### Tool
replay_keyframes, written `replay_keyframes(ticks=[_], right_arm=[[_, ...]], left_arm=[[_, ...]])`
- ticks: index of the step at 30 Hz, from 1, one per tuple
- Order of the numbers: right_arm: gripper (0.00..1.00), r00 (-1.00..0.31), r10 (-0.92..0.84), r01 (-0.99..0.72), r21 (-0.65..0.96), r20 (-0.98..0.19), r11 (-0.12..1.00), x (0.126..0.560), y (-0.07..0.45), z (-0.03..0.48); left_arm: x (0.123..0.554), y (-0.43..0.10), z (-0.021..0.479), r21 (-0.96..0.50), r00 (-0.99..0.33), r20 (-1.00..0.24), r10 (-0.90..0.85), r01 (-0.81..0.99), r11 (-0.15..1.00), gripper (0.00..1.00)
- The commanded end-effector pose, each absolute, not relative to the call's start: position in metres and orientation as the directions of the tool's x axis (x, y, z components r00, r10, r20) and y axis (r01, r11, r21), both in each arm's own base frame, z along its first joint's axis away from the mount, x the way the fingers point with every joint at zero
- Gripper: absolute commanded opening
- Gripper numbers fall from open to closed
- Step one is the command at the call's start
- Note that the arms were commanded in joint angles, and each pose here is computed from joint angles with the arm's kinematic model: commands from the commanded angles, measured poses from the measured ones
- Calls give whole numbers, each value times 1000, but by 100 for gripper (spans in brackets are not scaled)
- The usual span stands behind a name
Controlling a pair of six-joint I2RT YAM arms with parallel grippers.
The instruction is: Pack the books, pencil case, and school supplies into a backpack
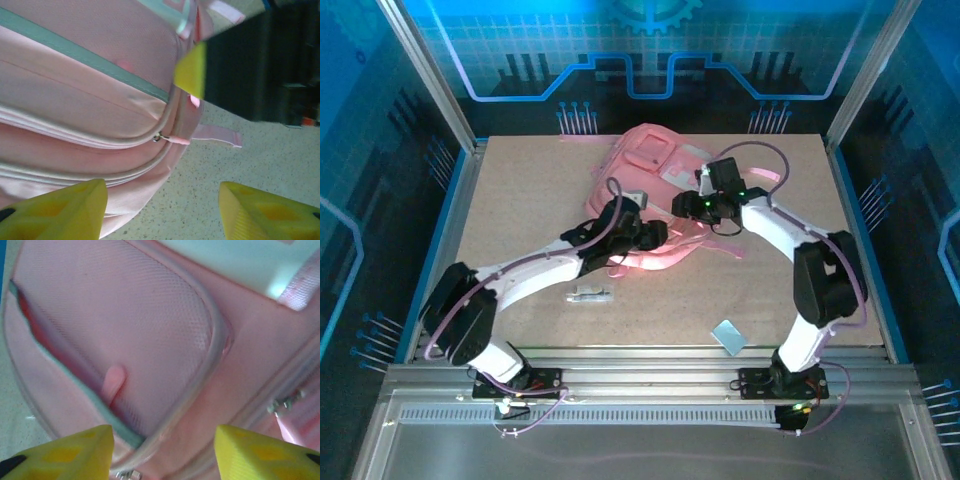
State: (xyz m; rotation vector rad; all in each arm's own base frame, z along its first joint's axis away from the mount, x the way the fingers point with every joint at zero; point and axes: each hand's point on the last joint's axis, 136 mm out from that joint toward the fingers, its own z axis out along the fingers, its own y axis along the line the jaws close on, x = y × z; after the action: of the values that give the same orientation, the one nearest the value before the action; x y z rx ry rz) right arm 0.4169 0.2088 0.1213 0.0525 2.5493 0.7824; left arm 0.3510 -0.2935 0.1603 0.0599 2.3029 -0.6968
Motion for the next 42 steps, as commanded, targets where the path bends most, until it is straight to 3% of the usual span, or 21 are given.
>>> replay_keyframes(ticks=[1,4,6,17,28,36,42], right_arm=[[46,-886,235,-74,622,-401,780,439,221,118],[22,-890,266,-63,676,-371,734,445,228,116],[0,-889,279,-61,697,-364,714,445,230,119],[0,-878,395,12,811,-271,585,428,242,144],[0,-876,447,48,887,-184,458,402,255,159],[0,-853,481,51,886,-201,461,399,242,165],[0,-848,488,38,895,-207,445,404,244,171]], left_arm=[[351,-306,146,-407,-760,-638,-124,196,892,63],[352,-317,140,-369,-764,-635,-117,166,915,66],[354,-321,135,-338,-767,-632,-110,145,930,68],[371,-301,110,-236,-748,-639,-180,-32,971,73],[386,-314,113,-427,-711,-589,-384,-130,895,71],[387,-305,93,-391,-733,-578,-358,-137,910,52],[380,-304,72,-329,-777,-553,-301,-129,936,48]])
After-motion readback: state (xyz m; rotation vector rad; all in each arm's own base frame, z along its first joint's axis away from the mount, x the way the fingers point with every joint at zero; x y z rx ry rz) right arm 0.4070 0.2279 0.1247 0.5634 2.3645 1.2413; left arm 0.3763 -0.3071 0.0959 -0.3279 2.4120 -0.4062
